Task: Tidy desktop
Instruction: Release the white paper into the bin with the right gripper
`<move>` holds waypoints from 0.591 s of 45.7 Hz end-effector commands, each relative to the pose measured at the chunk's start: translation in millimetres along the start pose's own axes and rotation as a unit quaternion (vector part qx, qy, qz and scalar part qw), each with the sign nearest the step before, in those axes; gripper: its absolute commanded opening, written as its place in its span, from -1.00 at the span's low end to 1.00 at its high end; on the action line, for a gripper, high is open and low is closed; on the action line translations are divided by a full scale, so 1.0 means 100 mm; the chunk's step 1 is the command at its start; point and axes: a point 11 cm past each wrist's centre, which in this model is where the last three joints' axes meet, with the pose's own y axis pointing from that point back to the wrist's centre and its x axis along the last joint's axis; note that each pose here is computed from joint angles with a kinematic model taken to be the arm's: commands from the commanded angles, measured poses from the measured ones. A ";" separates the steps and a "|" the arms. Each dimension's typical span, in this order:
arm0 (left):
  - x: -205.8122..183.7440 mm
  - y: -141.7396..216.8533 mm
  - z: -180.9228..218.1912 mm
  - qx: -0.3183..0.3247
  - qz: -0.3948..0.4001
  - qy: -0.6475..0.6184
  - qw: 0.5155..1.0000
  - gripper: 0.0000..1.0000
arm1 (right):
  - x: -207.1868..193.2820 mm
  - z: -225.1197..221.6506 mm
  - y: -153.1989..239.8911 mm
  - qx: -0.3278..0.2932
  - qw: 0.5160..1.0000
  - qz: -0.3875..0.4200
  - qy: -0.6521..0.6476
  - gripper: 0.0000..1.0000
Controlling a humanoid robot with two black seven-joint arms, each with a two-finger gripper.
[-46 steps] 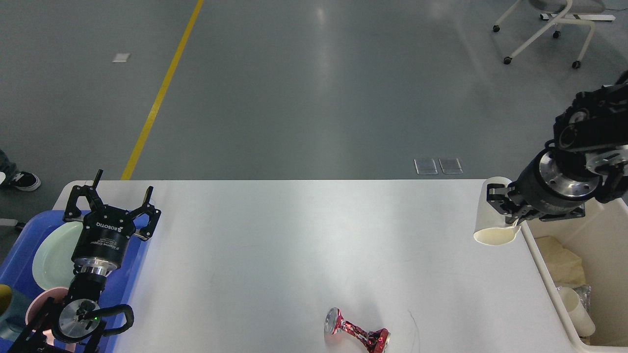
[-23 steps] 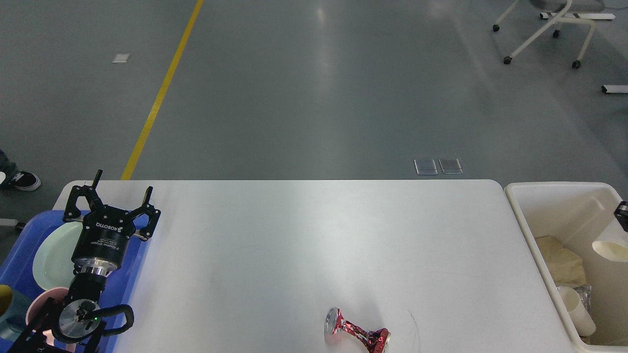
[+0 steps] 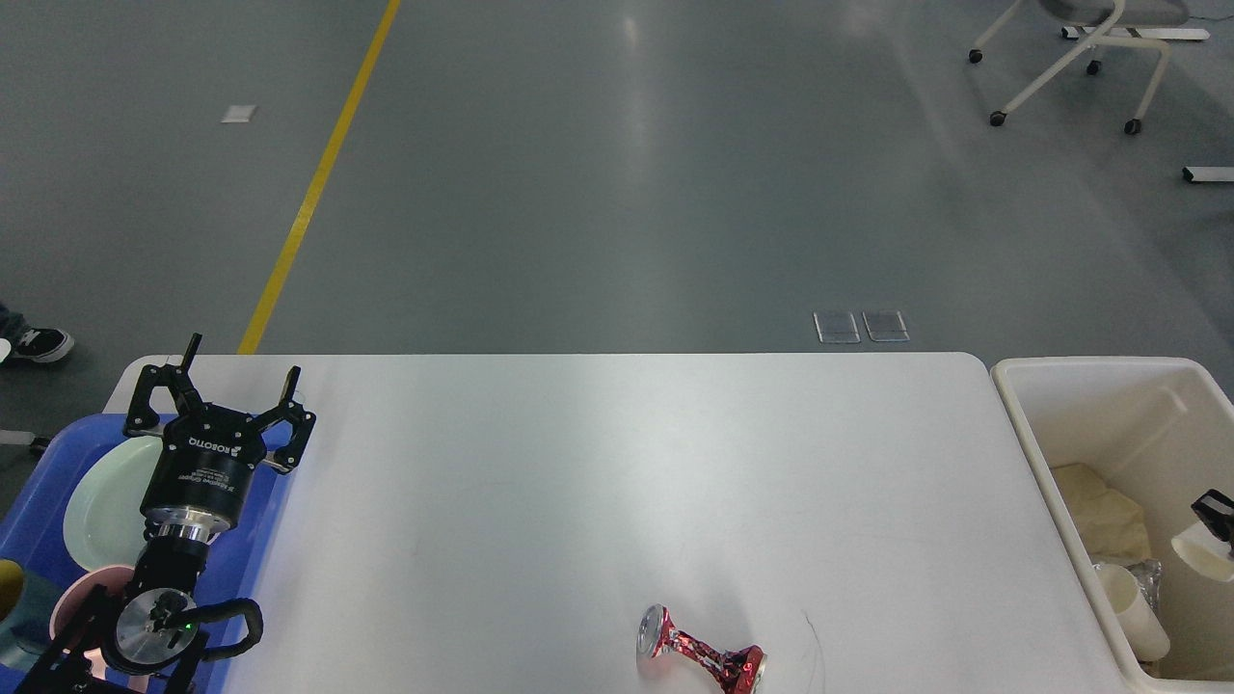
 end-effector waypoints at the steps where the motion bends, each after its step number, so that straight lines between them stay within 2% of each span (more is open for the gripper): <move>1: 0.00 0.00 0.00 0.000 0.000 0.000 1.000 0.93 | -0.31 0.04 -0.19 -0.012 0.998 0.065 0.004 -1.00; 5: 0.00 0.00 0.00 0.001 -0.001 0.000 1.000 0.93 | -0.53 0.04 -0.26 -0.014 0.995 0.096 0.007 -1.00; 13: 0.00 0.00 0.00 0.000 0.000 0.000 1.000 0.93 | -0.80 0.03 -0.33 -0.014 0.995 0.097 0.017 -1.00; 27: 0.00 0.00 0.00 0.000 -0.001 0.000 1.000 0.93 | -0.96 -0.02 -0.34 -0.010 0.996 0.087 0.024 -1.00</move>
